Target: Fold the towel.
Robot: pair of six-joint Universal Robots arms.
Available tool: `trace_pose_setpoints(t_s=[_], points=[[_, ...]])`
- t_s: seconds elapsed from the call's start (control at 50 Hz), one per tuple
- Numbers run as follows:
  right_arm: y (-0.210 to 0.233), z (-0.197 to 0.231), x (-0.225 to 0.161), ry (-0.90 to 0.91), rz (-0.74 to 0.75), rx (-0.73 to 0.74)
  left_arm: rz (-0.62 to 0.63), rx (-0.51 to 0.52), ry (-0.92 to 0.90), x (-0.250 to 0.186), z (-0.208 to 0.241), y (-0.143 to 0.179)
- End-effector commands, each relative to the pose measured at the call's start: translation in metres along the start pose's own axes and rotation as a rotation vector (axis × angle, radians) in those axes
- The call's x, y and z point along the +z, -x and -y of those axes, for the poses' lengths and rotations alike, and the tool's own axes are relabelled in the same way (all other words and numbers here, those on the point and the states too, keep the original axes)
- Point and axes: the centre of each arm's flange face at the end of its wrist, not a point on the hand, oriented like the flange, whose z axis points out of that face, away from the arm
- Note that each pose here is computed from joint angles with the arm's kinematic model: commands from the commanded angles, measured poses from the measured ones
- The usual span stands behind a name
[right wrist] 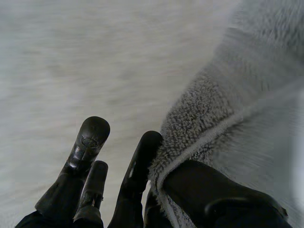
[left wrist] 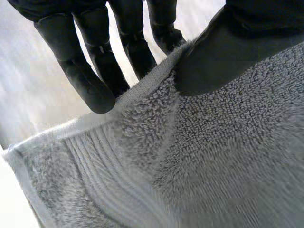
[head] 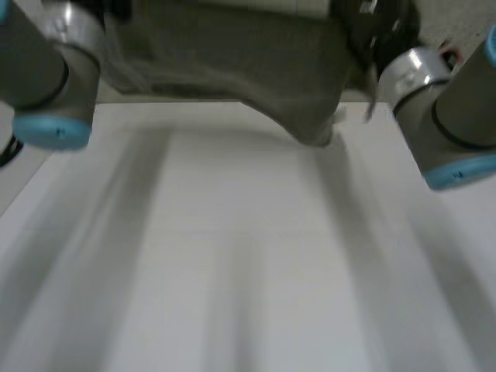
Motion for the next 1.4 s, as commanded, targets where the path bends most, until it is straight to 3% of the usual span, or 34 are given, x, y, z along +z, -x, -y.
trace_pose_setpoints(t_s=[0.02, 0.12, 0.28, 0.54, 0.84, 1.1, 1.4], points=[[0.054, -0.036, -0.047, 0.201, 0.323, 0.083, -0.096, 0.038, 0.362, -0.063, -0.093, -0.012], [0.099, -0.068, -0.092, 0.380, 0.492, 0.142, -0.251, 0.081, 0.546, -0.126, -0.131, -0.034], [0.126, -0.095, -0.118, 0.517, 0.563, 0.171, -0.321, 0.194, 0.592, -0.155, -0.152, -0.041], [0.117, -0.125, -0.124, 0.677, 0.427, 0.221, -0.305, 0.197, 0.576, -0.160, -0.155, -0.041], [0.098, -0.129, -0.117, 0.693, 0.339, 0.302, -0.233, 0.191, 0.545, -0.146, -0.151, -0.023], [0.079, -0.116, -0.105, 0.649, 0.287, 0.291, -0.160, 0.109, 0.454, -0.128, -0.117, -0.008], [0.058, -0.118, -0.104, 0.649, 0.242, 0.278, -0.176, 0.120, 0.501, -0.136, -0.130, -0.010]])
